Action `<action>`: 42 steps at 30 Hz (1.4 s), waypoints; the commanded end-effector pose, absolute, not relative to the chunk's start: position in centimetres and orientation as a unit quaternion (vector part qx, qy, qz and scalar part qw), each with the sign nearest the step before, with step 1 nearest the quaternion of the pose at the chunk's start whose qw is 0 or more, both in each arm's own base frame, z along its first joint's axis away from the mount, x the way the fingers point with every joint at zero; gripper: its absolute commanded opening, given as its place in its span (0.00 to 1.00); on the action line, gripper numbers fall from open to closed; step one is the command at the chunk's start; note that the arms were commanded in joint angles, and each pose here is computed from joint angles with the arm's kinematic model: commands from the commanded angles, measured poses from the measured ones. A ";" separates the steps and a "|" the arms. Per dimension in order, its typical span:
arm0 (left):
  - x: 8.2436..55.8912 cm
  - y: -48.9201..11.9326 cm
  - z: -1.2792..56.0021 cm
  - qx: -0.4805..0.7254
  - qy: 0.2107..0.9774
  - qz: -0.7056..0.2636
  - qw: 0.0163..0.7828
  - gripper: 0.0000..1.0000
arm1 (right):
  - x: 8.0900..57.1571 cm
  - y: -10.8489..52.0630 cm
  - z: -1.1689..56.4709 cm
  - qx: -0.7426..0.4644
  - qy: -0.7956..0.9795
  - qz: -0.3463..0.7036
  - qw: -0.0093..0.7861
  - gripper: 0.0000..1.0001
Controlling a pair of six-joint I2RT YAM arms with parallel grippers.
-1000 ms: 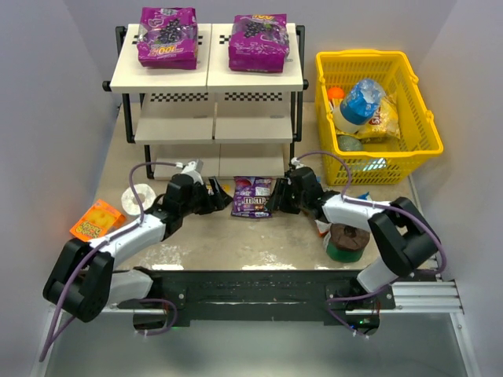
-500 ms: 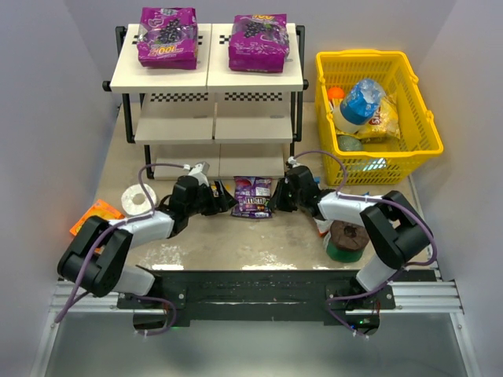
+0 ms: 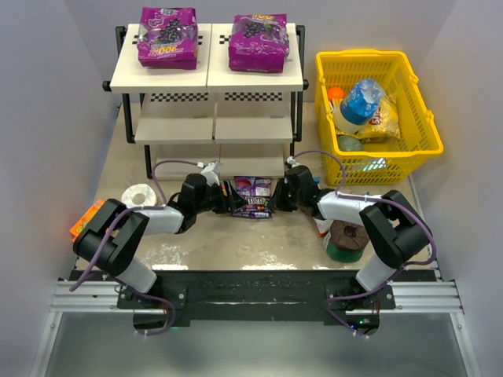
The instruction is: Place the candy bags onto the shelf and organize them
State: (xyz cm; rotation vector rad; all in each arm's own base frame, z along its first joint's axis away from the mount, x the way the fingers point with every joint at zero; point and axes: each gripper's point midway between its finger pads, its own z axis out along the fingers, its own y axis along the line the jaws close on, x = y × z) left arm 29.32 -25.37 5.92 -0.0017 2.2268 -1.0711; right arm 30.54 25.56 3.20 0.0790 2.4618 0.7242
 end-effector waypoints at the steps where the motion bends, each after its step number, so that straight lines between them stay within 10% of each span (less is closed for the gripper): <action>1: 30.7 -26.8 8.0 0.020 0.828 -0.433 0.355 0.58 | 31.3 25.6 3.0 0.014 0.921 0.255 0.294 0.20; 10: 30.1 -28.0 7.1 0.027 0.832 -0.441 0.336 0.25 | 31.3 25.4 2.9 0.013 0.923 0.250 0.291 0.22; 18: 29.8 -27.7 10.3 0.028 0.822 -0.446 0.355 0.04 | 31.3 23.3 6.1 0.050 0.911 0.231 0.339 0.62; 42: 30.1 -14.4 29.9 -0.125 0.739 -0.371 0.548 0.00 | 28.6 20.4 16.3 0.074 0.869 0.264 0.411 0.67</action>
